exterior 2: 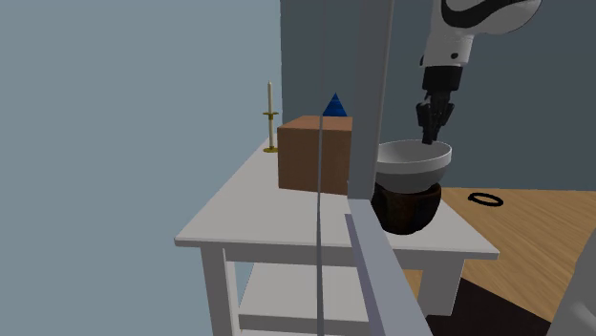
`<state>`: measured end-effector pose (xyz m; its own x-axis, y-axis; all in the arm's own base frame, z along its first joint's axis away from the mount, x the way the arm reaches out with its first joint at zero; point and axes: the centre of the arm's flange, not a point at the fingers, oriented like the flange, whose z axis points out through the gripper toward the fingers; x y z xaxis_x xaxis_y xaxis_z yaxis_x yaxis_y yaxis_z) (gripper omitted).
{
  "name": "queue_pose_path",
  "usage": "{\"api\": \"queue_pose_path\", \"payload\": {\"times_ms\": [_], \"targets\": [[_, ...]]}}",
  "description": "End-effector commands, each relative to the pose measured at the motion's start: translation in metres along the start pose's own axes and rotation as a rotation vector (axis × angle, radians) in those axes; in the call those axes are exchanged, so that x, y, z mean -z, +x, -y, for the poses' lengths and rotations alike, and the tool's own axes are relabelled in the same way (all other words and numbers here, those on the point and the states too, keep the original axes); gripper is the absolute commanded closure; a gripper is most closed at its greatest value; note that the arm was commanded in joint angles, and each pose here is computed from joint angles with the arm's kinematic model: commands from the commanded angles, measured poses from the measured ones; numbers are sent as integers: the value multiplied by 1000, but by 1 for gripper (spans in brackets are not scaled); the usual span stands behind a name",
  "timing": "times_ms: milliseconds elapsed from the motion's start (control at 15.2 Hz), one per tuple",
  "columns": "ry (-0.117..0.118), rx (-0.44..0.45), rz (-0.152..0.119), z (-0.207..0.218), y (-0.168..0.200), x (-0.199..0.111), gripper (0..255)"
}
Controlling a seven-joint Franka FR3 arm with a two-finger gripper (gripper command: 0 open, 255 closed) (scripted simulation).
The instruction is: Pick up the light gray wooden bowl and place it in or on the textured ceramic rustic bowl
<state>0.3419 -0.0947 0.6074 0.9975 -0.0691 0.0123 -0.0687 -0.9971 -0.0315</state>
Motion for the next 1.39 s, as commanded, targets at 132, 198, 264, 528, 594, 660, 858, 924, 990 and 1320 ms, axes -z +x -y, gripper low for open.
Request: {"api": "queue_pose_path", "payload": {"times_ms": [132,198,264,528,594,660,858,924,990,1320], "targets": [[2,3,7,1,1,-4,255],[2,3,7,1,1,-4,255],[2,3,7,1,1,-4,255],[2,3,7,1,0,-4,0],[2,3,7,1,0,-4,0],[2,3,7,1,1,-4,0],[2,3,7,1,1,36,0],[2,3,7,1,1,46,0],[2,3,7,1,1,46,0],[2,3,7,1,1,46,0]]}}
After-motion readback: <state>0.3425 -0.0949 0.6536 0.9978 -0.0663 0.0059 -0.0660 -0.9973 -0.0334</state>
